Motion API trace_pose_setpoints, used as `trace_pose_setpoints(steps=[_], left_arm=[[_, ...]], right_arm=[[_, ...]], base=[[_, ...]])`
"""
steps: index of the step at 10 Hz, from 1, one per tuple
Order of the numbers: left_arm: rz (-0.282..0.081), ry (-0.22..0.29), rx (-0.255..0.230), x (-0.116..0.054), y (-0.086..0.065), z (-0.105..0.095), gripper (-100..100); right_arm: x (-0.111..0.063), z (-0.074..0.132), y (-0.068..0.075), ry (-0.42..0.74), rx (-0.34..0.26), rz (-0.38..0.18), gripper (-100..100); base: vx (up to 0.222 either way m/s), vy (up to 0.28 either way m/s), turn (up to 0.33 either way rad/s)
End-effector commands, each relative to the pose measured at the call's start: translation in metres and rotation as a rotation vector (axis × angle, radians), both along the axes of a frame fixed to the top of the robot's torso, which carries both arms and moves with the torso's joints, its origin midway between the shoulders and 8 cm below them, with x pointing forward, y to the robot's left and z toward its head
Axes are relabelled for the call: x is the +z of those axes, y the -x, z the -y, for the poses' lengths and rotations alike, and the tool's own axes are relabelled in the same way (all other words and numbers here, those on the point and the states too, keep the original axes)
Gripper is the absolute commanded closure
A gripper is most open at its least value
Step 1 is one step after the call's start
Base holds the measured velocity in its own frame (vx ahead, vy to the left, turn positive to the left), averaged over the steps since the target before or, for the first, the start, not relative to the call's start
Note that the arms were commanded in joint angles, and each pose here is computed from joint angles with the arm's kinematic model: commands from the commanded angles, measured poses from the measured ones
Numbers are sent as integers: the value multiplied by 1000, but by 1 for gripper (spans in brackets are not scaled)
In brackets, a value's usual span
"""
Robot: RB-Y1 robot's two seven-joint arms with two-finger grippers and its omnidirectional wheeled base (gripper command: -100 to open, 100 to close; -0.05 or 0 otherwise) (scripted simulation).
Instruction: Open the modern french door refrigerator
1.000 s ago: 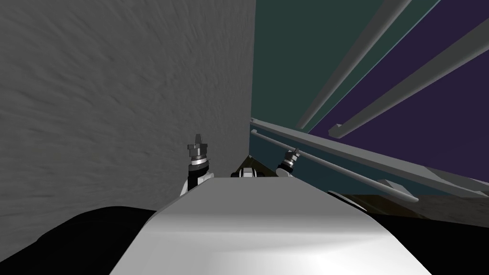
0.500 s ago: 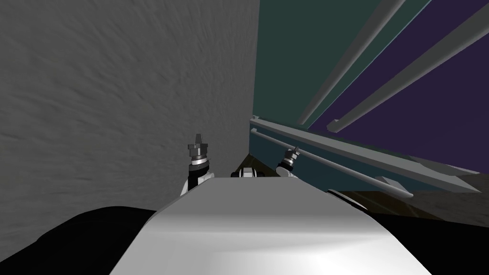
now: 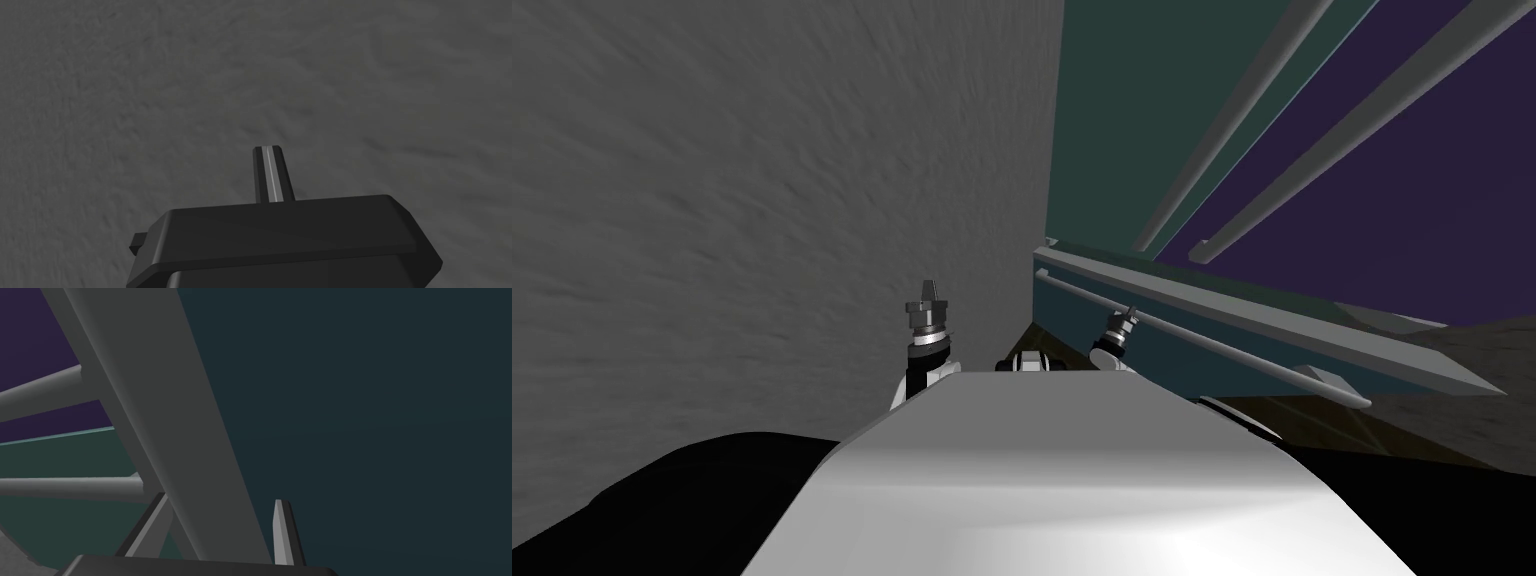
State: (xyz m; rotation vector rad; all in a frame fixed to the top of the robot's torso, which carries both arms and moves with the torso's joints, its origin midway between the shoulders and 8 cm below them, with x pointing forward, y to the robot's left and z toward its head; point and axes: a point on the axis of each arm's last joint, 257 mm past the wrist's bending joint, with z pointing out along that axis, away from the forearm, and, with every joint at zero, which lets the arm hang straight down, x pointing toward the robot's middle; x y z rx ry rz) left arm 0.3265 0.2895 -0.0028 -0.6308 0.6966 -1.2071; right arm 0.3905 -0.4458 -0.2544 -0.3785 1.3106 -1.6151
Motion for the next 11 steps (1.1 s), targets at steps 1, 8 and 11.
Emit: trace_pose_setpoints(steps=[1, 8, 11], left_arm=[[0, 0, 0, 0, 0, 0, 0], [0, 0, 0, 0, 0, 0, 0], [0, 0, 0, 0, 0, 0, 0]], right_arm=[[-4, -9, 1, -11, 15, -12, 100], [-1, -19, 7, -13, 13, -1, 100], [-3, -24, 12, -27, -2, 6, 100]], base=[[-133, 94, -29], [-118, 80, -5], [-87, 8, 122]])
